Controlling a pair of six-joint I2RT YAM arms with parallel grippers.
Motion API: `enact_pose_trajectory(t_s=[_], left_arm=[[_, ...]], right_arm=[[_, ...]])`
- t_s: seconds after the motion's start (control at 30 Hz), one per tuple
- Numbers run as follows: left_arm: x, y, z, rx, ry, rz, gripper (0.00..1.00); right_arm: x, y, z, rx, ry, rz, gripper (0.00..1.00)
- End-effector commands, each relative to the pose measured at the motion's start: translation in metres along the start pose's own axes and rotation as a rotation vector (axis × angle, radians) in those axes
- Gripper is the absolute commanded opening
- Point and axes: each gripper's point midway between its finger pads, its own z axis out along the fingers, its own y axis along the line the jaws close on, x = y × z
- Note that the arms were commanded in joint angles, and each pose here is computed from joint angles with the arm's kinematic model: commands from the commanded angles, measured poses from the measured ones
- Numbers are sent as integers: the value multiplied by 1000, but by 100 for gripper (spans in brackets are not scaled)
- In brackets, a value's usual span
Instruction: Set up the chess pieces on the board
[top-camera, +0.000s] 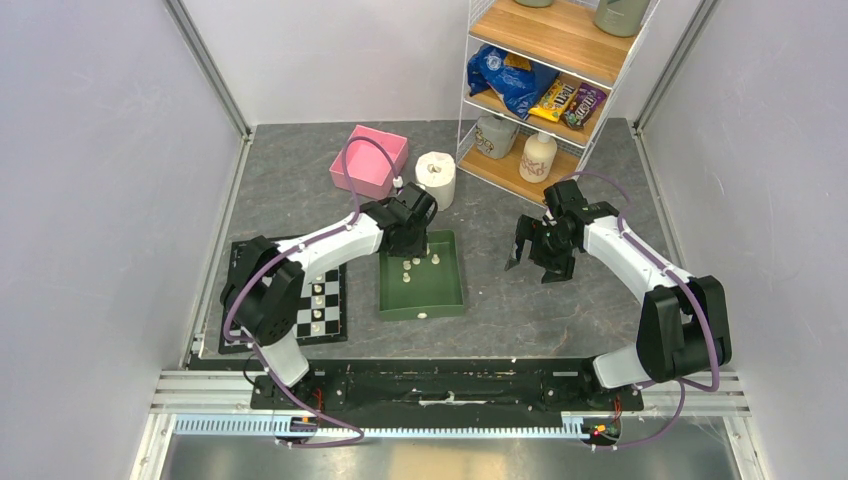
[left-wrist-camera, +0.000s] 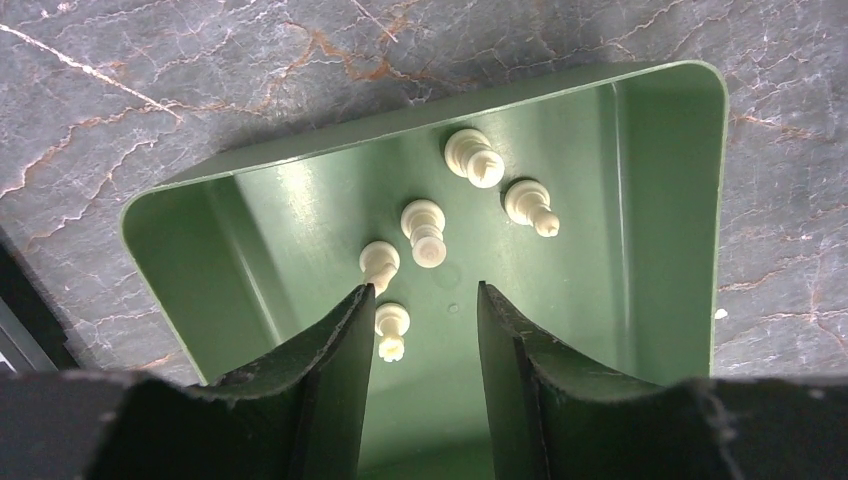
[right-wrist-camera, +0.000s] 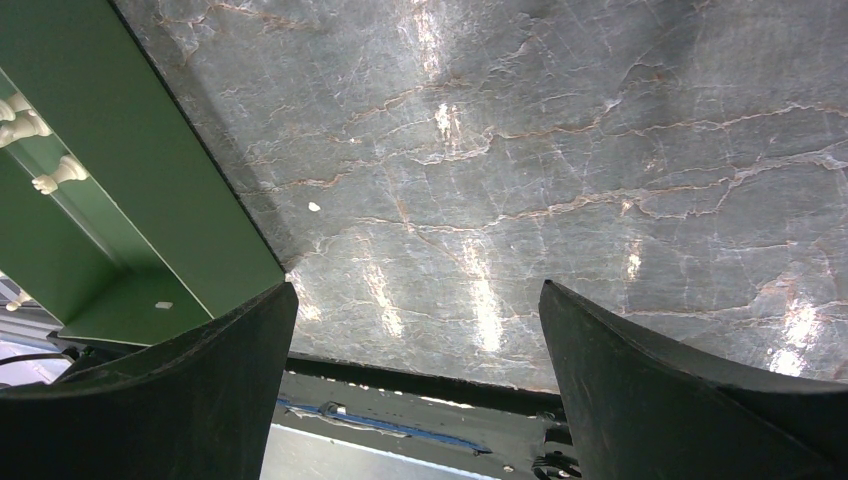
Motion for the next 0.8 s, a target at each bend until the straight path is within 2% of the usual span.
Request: enact_pose_trajectory(t_s=[0.0, 0.33, 0.77], left_arm=[[-12, -3, -4, 1, -42, -13, 49], [-22, -10, 0, 21, -69, 5, 46], [-19, -12, 12, 26, -42, 18, 38]], right_arm=[[-4, 2, -1, -11, -11, -9, 99], [-3, 1, 0, -7, -7, -10, 99], [-1, -2, 2, 1, -1, -9, 99]])
